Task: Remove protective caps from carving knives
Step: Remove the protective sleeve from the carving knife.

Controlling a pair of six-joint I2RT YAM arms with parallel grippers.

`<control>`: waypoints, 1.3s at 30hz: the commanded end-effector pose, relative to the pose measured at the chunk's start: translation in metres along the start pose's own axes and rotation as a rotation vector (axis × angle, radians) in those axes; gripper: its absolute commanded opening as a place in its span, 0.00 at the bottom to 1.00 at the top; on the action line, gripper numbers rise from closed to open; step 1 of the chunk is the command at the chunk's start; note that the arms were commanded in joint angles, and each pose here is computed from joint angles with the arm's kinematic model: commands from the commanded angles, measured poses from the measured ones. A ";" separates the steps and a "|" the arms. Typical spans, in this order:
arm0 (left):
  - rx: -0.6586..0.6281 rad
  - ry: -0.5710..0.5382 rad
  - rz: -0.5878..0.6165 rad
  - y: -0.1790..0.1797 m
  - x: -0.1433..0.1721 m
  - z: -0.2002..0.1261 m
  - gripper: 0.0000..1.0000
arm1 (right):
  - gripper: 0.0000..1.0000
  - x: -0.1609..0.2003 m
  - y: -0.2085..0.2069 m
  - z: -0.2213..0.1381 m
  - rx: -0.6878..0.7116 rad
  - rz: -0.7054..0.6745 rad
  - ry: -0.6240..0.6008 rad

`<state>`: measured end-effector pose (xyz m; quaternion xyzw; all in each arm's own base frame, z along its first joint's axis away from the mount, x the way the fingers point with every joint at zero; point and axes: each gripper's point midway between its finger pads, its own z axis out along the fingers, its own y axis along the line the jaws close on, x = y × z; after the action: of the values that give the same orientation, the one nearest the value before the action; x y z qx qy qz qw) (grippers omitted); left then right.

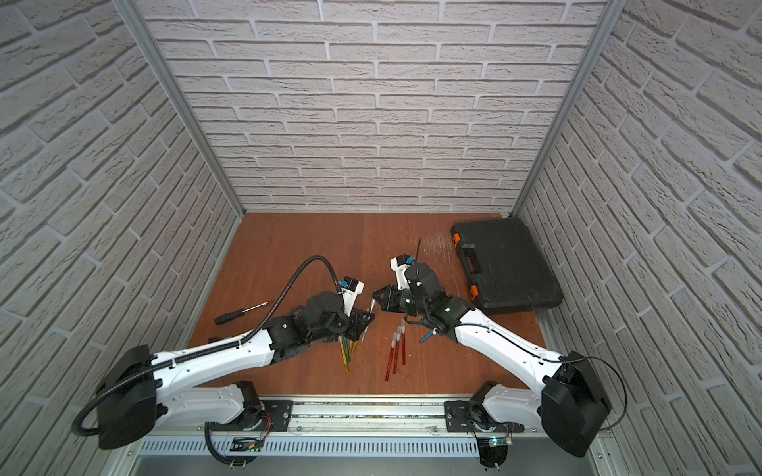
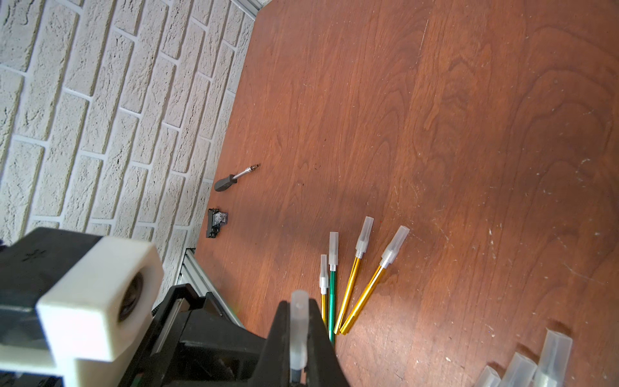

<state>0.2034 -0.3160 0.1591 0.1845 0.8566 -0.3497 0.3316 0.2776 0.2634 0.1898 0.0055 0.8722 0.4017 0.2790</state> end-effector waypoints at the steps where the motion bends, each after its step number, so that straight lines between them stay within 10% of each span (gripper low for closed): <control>1: 0.028 -0.031 0.003 -0.008 -0.010 0.000 0.13 | 0.08 -0.012 0.016 -0.010 -0.050 -0.034 -0.047; 39: 0.044 0.010 -0.042 -0.009 -0.002 0.014 0.03 | 0.06 -0.050 0.017 -0.030 -0.040 -0.060 -0.167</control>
<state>0.2075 -0.3341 0.1648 0.1696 0.8465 -0.3850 0.3262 0.2847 0.2433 0.1973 0.0059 0.8721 0.3816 0.3064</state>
